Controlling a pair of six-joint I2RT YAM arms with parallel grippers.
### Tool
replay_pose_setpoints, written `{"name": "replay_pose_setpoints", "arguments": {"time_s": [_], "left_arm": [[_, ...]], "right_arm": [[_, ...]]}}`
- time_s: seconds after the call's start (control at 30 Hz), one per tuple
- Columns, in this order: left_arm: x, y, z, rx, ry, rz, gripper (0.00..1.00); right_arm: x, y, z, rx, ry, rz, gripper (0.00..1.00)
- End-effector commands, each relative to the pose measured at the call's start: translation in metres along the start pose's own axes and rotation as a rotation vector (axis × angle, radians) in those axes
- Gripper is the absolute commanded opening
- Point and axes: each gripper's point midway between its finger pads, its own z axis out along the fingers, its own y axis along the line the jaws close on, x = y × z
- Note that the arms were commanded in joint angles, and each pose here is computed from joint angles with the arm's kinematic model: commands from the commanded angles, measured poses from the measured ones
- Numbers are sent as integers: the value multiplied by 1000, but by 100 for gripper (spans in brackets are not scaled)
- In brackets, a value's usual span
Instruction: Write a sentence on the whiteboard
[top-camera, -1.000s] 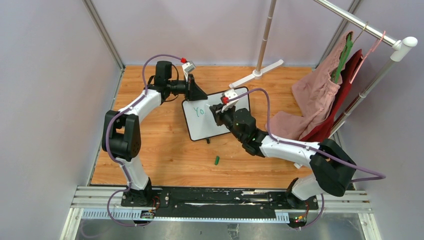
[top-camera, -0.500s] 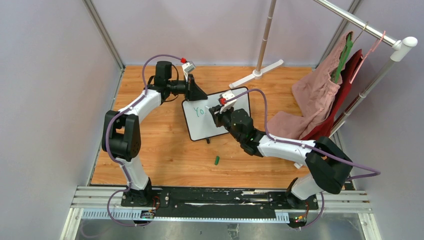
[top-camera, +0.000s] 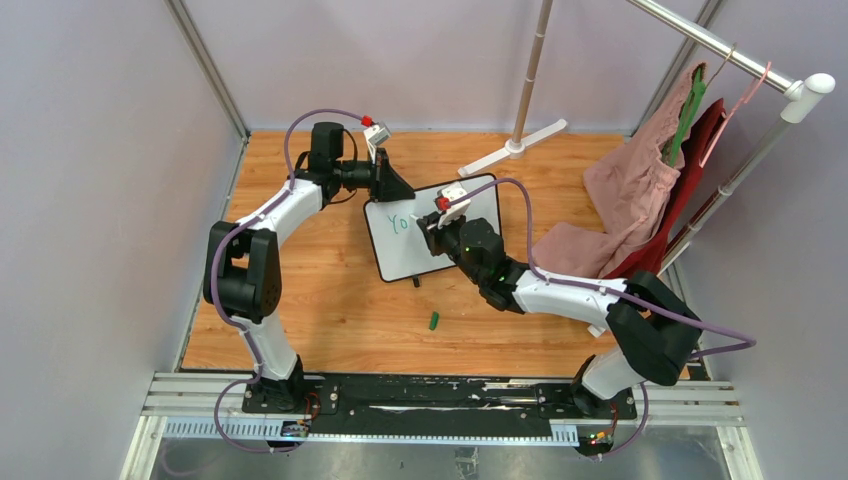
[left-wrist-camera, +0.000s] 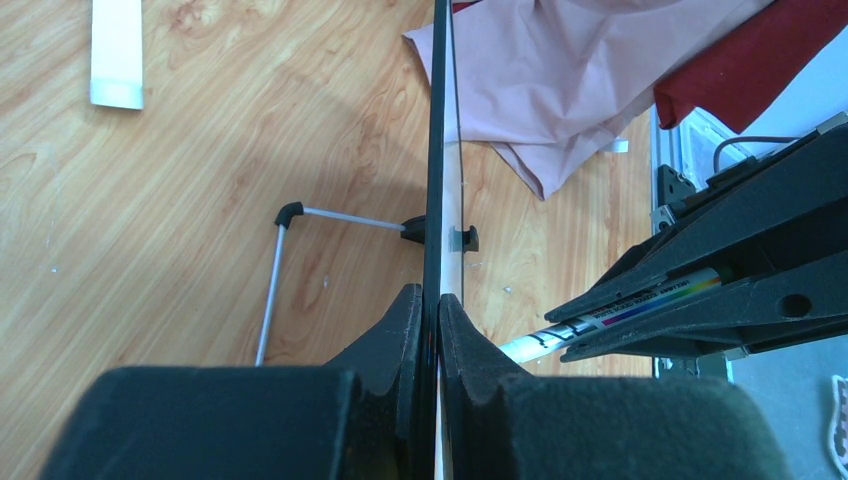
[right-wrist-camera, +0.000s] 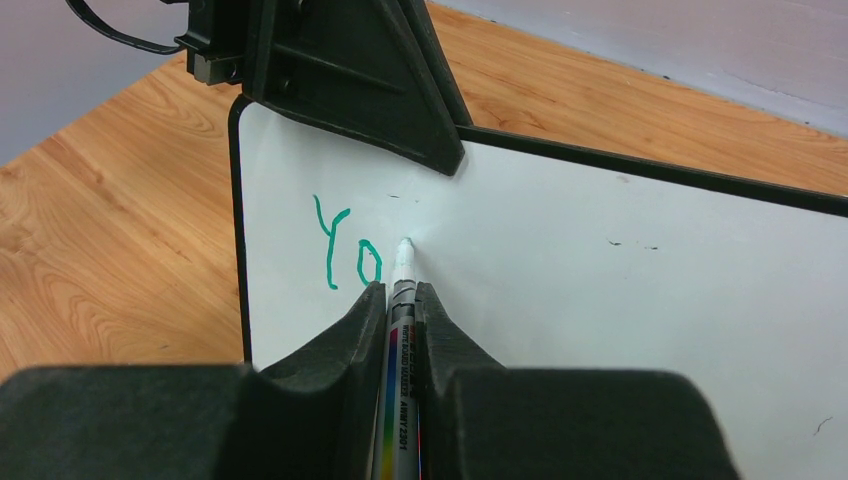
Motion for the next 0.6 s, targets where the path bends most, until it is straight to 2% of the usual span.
{"name": "replay_pose_setpoints", "arguments": {"time_s": [0.0,0.57], "left_arm": [[8,-3,-1,-15,16,-25,0],[8,-3,-1,-16,15,-22,0]], "right_arm": [[11,-7,-1,20,22,7,0],[32,-18,-16,57,63,3,0]]}}
